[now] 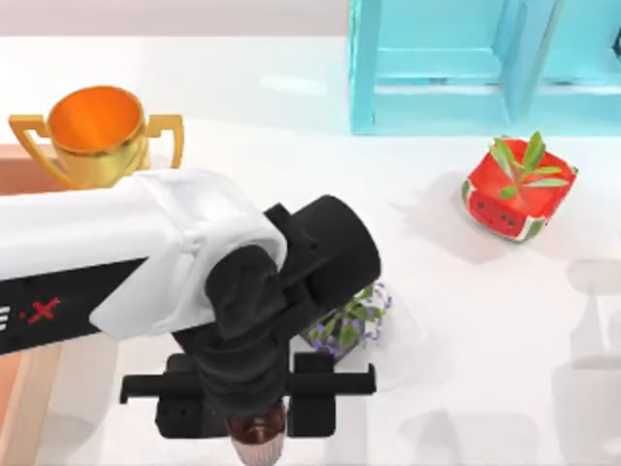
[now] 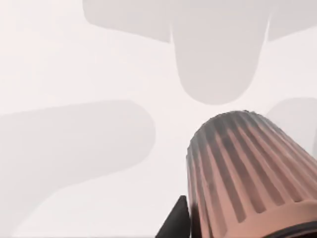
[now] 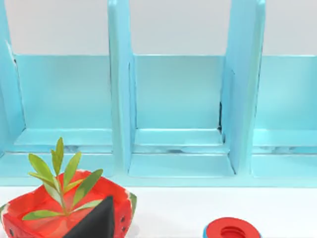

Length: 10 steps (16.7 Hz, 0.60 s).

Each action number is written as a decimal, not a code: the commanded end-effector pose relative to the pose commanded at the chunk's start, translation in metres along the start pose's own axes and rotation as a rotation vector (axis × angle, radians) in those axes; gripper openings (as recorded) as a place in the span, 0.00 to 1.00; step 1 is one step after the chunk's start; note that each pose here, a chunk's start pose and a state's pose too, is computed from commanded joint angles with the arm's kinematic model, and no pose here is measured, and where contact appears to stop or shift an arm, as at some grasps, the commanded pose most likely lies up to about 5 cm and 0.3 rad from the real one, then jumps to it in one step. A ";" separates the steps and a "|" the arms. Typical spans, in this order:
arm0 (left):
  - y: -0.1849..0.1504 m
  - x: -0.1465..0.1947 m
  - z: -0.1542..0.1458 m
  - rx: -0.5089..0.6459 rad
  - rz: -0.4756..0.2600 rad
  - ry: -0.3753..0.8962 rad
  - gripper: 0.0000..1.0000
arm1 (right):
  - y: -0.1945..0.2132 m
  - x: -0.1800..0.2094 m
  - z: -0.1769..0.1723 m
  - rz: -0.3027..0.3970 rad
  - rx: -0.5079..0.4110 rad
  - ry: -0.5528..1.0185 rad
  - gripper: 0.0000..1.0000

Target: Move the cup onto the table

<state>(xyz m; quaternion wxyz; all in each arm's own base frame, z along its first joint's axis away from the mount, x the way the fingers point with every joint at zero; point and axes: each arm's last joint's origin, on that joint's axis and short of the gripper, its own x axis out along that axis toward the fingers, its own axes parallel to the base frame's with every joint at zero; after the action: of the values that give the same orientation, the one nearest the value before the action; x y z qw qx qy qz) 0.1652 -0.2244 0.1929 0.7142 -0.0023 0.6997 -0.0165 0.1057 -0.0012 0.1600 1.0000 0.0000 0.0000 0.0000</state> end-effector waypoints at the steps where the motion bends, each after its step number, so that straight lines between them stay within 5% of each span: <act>1: 0.000 0.000 0.000 0.000 0.000 0.000 0.15 | 0.000 0.000 0.000 0.000 0.000 0.000 1.00; 10: 0.000 0.000 0.000 0.000 0.000 0.000 0.83 | 0.000 0.000 0.000 0.000 0.000 0.000 1.00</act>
<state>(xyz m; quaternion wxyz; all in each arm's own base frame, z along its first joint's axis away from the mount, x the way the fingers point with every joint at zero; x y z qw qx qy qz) 0.1652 -0.2244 0.1929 0.7142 -0.0023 0.6997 -0.0165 0.1057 -0.0012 0.1600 1.0000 0.0000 0.0000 0.0000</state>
